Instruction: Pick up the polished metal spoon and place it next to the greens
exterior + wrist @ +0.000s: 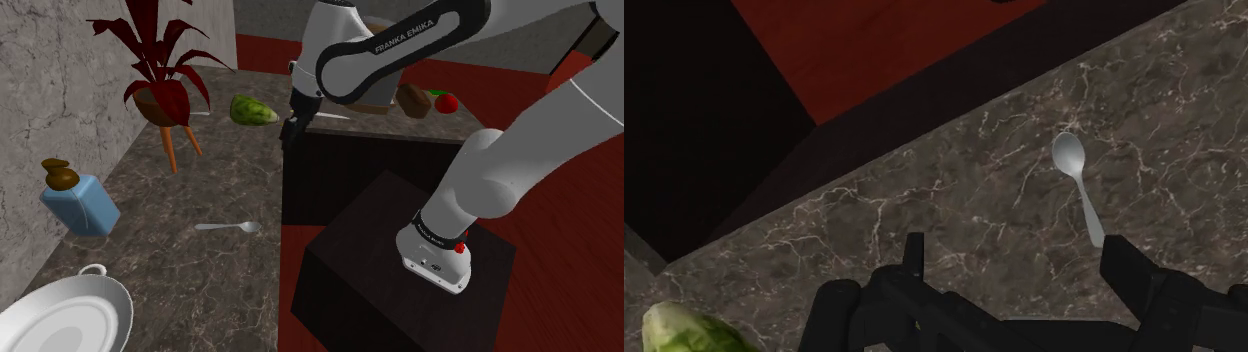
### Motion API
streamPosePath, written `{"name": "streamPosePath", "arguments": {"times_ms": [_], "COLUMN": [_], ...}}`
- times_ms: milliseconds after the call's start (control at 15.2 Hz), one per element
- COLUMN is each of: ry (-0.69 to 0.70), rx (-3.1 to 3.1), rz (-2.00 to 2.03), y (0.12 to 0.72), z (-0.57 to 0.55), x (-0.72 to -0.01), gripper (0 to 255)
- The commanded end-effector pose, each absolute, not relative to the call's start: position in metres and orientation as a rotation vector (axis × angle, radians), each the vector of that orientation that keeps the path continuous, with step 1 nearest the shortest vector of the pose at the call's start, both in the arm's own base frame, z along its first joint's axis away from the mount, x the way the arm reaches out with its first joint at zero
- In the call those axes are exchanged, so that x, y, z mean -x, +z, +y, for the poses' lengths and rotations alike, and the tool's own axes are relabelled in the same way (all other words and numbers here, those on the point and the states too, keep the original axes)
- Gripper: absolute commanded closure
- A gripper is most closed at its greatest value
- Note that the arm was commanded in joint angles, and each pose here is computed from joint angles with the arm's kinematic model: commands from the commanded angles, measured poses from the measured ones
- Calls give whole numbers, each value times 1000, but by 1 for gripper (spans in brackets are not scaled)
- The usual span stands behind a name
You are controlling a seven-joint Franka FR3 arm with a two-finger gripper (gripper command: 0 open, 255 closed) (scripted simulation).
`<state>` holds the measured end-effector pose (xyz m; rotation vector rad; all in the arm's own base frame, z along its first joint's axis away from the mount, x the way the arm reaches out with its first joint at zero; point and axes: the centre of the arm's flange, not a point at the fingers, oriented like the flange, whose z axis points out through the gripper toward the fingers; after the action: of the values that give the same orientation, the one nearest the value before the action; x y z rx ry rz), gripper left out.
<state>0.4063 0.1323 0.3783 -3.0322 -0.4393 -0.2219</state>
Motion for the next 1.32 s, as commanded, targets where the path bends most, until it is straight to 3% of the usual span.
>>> {"name": "streamPosePath", "arguments": {"times_ms": [0,1254], "ry": [-230,-265], "rx": [3016,2857], "rz": [-473,-781], "y": [357,175], "z": [144,295], "x": [-412,-465], "gripper": [0,0]}}
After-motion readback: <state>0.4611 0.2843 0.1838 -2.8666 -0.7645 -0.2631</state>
